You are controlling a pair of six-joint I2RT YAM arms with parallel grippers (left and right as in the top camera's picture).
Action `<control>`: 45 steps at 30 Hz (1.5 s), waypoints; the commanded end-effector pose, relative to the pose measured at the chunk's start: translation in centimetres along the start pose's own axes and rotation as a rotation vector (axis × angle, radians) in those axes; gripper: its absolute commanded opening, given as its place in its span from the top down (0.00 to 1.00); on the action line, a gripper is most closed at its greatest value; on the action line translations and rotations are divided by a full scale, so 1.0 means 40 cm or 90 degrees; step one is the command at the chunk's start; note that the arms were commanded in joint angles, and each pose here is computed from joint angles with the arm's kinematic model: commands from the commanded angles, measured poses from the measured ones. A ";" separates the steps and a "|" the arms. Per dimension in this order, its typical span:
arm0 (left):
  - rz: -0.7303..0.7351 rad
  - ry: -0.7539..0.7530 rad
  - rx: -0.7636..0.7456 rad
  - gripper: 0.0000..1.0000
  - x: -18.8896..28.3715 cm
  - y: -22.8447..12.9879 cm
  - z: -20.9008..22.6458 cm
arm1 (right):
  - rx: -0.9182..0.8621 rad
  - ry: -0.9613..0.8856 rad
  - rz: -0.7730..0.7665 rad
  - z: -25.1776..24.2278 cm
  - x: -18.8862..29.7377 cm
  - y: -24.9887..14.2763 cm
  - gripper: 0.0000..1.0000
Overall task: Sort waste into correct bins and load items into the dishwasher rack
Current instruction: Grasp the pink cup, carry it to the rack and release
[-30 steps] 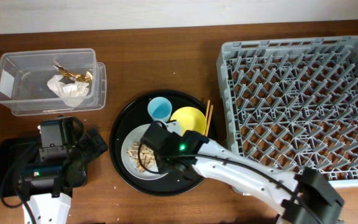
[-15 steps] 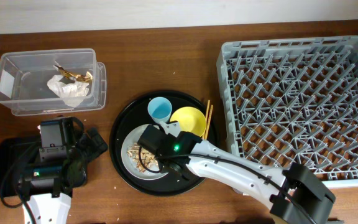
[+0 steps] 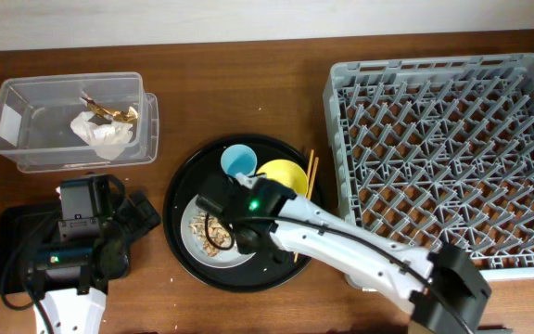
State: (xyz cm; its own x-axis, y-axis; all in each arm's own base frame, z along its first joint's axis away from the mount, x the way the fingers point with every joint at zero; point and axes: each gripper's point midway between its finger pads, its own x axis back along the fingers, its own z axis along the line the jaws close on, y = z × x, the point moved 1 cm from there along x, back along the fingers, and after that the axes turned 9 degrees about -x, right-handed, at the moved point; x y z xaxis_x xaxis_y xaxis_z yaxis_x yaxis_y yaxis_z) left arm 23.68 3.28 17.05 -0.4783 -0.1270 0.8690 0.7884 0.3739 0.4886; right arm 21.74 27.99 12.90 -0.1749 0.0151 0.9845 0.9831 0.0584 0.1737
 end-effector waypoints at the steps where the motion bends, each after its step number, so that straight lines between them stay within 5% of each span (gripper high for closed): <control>1: -0.015 0.000 0.010 0.01 0.013 0.014 0.001 | -0.023 0.002 -0.038 -0.036 0.146 0.067 0.96; 6: -0.015 0.000 0.010 0.01 0.013 0.015 0.002 | -0.075 0.073 -0.069 -0.289 0.371 0.235 0.96; 13: -0.015 0.000 0.010 0.01 0.013 0.015 0.002 | -0.149 0.298 -0.088 -0.690 0.361 0.359 0.96; 17: -0.015 -0.001 0.010 0.01 0.013 0.014 0.001 | -0.109 0.556 -0.190 -0.747 0.371 0.368 0.96; 24: -0.015 -0.001 0.010 0.01 0.013 0.014 0.001 | -0.214 0.734 -0.175 -0.798 0.175 0.427 0.96; 31: -0.015 -0.001 0.010 0.01 0.013 0.014 0.001 | -0.326 0.801 -0.026 -0.783 0.005 0.381 0.96; 45: -0.015 0.000 0.010 0.01 0.013 0.015 0.002 | -0.396 0.754 0.083 -0.814 -0.035 0.283 0.90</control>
State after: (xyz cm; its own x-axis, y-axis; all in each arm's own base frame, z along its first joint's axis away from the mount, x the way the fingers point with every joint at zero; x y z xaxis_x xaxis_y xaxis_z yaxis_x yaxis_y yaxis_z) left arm 23.73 3.28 17.10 -0.4806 -0.1272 0.8677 0.7869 0.3741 0.4907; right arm 35.90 -3.51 15.61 -0.2834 -0.9058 0.3150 0.9006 -0.3642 -0.2371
